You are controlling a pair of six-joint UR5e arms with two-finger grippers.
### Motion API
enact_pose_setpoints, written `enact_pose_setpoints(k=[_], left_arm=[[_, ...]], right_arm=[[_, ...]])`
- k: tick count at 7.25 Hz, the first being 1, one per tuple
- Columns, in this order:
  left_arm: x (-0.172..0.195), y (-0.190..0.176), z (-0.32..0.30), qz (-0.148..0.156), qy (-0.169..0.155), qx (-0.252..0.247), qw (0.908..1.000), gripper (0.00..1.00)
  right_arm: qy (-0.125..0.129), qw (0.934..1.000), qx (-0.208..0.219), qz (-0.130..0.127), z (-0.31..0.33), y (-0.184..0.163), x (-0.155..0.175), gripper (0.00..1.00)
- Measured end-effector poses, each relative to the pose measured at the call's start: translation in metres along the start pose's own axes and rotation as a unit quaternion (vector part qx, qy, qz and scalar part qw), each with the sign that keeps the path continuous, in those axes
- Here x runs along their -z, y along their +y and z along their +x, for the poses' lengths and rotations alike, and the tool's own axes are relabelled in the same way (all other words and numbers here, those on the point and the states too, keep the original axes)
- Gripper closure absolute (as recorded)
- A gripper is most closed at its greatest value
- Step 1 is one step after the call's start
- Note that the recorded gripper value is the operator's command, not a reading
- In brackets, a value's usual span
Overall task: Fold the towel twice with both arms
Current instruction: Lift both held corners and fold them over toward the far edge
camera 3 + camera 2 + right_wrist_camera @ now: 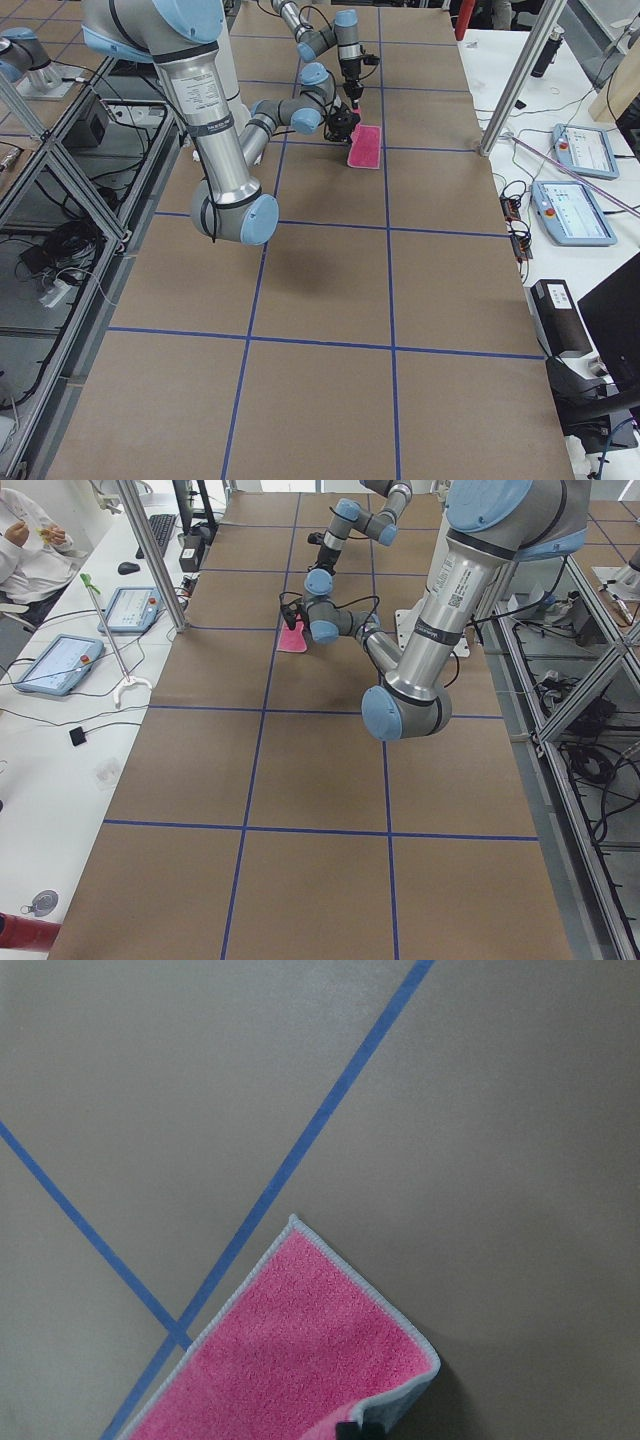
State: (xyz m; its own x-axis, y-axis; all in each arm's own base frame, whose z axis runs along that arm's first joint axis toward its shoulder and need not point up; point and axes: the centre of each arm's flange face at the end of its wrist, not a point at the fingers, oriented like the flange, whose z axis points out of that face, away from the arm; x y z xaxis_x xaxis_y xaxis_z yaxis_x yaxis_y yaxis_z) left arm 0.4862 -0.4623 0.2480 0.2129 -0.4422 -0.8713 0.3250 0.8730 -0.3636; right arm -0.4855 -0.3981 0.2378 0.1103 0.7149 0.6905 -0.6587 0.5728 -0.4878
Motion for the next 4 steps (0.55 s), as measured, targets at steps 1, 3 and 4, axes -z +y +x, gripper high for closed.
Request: enact_pose_setpoints(k=[1,3,4], left_arm=[[-0.003,-0.007,0.007,0.005,0.000,0.002,1.0000,1.00],[-0.009,-0.016,0.011,0.011,-0.004,0.006,0.9999,1.00],[-0.012,-0.019,0.011,0.012,-0.006,0.007,0.9999,1.00]], right_arm=[[0.000,1.0000,0.005,0.003,-0.001,-0.003,-0.002,1.00],[0.002,0.9999,0.009,0.010,-0.008,-0.007,-0.010,1.00],[0.003,0.9999,0.009,0.013,-0.014,-0.007,-0.015,1.00]])
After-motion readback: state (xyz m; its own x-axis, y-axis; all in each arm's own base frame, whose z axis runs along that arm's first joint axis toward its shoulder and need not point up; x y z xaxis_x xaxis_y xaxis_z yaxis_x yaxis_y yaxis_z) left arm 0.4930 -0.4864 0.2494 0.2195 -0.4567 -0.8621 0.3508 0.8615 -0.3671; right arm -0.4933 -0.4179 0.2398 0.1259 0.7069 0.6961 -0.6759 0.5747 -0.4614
